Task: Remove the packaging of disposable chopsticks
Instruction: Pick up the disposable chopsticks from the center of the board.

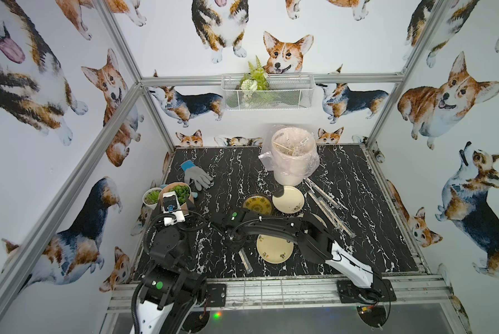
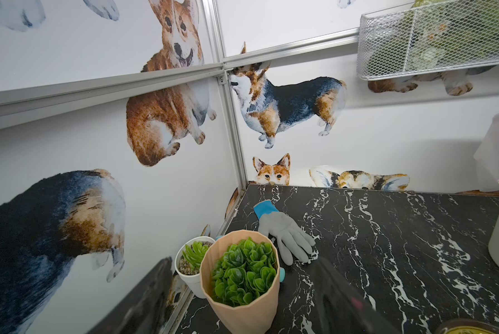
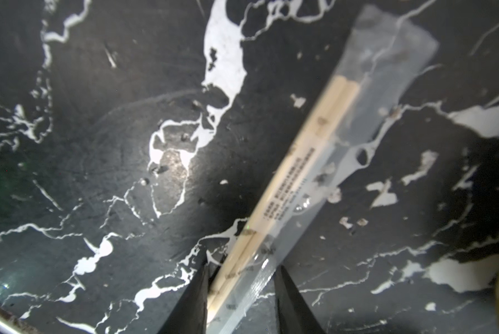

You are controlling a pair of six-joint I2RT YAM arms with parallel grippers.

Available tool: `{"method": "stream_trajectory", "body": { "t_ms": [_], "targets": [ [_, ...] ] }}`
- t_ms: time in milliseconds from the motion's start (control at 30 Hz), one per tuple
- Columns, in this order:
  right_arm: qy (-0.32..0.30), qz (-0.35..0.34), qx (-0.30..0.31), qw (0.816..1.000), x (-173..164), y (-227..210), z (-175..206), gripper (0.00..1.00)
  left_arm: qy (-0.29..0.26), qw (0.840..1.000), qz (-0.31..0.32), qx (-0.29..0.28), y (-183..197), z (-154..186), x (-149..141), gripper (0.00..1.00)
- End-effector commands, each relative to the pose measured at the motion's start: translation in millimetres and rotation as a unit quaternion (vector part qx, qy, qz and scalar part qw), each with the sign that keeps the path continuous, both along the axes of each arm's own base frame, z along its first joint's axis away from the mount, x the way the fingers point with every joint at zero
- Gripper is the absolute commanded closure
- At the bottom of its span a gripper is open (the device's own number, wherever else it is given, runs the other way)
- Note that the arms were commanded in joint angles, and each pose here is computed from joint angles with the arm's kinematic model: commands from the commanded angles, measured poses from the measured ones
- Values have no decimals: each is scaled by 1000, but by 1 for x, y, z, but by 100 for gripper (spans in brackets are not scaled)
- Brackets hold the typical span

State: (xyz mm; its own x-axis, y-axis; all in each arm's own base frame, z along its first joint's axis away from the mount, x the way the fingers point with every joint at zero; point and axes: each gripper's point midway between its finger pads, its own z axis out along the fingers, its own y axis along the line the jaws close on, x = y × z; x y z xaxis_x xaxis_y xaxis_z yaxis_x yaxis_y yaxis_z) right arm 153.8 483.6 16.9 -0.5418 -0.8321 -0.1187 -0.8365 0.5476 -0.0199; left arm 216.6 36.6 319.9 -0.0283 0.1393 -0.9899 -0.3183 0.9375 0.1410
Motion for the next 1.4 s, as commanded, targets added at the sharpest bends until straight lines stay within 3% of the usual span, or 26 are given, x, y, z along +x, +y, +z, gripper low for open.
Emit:
{"method": "stream_trajectory", "body": {
  "t_ms": [0,233,367,467,967,1200,1267,1367],
  "targets": [
    [-19,4,-70,997,5,-30,-14,70,-16,1000,1,-7,1,7,-2,21],
    [-9,1,-76,997,10,-38,-17,83,-16,1000,-9,-21,-4,12,4,21],
    [8,-9,-52,999,11,-36,-17,89,-8,1000,-16,-23,-8,14,10,21],
    [26,-17,-28,999,11,-31,-11,98,-2,999,-20,-25,-10,14,11,20],
    [44,-58,161,984,26,0,62,100,25,995,-88,-32,-40,20,38,19],
    [61,-84,235,966,35,-1,92,100,30,993,-109,-27,-51,18,49,19],
    [68,-97,275,954,40,-2,109,100,30,990,-139,-23,-61,20,52,19],
    [56,-123,373,918,57,-11,162,100,31,981,-190,-37,-81,21,56,19]
  ]
}}
